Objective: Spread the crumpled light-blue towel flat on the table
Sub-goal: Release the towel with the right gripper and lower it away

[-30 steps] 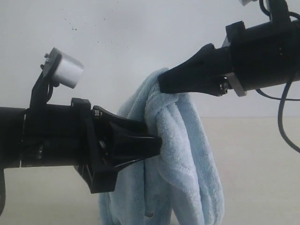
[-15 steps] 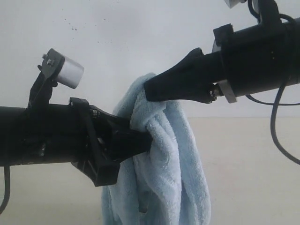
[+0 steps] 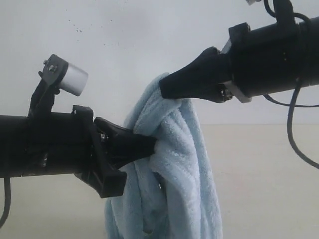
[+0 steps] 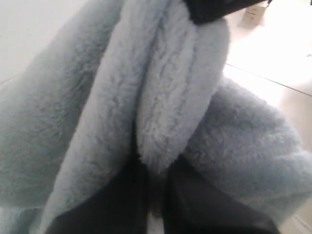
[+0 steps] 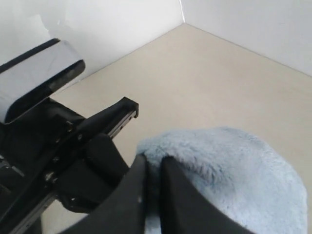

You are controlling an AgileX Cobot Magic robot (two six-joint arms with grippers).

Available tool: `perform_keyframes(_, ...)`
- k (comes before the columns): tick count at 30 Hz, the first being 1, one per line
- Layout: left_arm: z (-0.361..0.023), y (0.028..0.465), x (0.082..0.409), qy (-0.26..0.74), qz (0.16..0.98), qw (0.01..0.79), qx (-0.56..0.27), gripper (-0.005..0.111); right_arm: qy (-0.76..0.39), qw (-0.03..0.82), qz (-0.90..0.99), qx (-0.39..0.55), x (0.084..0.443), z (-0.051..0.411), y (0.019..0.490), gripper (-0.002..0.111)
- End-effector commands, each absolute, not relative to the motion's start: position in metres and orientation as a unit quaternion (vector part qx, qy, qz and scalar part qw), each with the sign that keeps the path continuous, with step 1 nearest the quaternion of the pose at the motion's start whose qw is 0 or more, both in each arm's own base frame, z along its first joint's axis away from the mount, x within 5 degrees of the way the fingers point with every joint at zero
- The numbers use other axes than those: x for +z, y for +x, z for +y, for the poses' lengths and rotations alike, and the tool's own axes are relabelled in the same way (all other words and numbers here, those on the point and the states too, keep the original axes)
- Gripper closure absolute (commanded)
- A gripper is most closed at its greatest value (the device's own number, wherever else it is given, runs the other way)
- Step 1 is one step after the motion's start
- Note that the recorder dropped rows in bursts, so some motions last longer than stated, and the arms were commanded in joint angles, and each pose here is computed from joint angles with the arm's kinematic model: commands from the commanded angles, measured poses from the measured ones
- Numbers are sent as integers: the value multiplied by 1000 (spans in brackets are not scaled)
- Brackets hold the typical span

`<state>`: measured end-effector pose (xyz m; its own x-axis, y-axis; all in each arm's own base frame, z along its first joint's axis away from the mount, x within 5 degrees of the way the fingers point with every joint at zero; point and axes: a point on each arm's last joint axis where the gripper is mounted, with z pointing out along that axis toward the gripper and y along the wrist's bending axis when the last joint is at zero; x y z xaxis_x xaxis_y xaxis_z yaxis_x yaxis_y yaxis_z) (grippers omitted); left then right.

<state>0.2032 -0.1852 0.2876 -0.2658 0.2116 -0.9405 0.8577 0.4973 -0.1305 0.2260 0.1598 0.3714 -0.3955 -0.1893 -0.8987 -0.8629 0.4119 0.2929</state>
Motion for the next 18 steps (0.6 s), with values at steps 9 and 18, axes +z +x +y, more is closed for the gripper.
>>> perform_keyframes(9, -187, 191, 295, 379, 699, 470, -382, 103, -409, 380, 797, 230, 349, 140, 233, 53)
perform_keyframes(18, -182, 200, 292, 356, 725, 483, -337, 103, -422, 201, 847, 253, 322, 133, 206, 55)
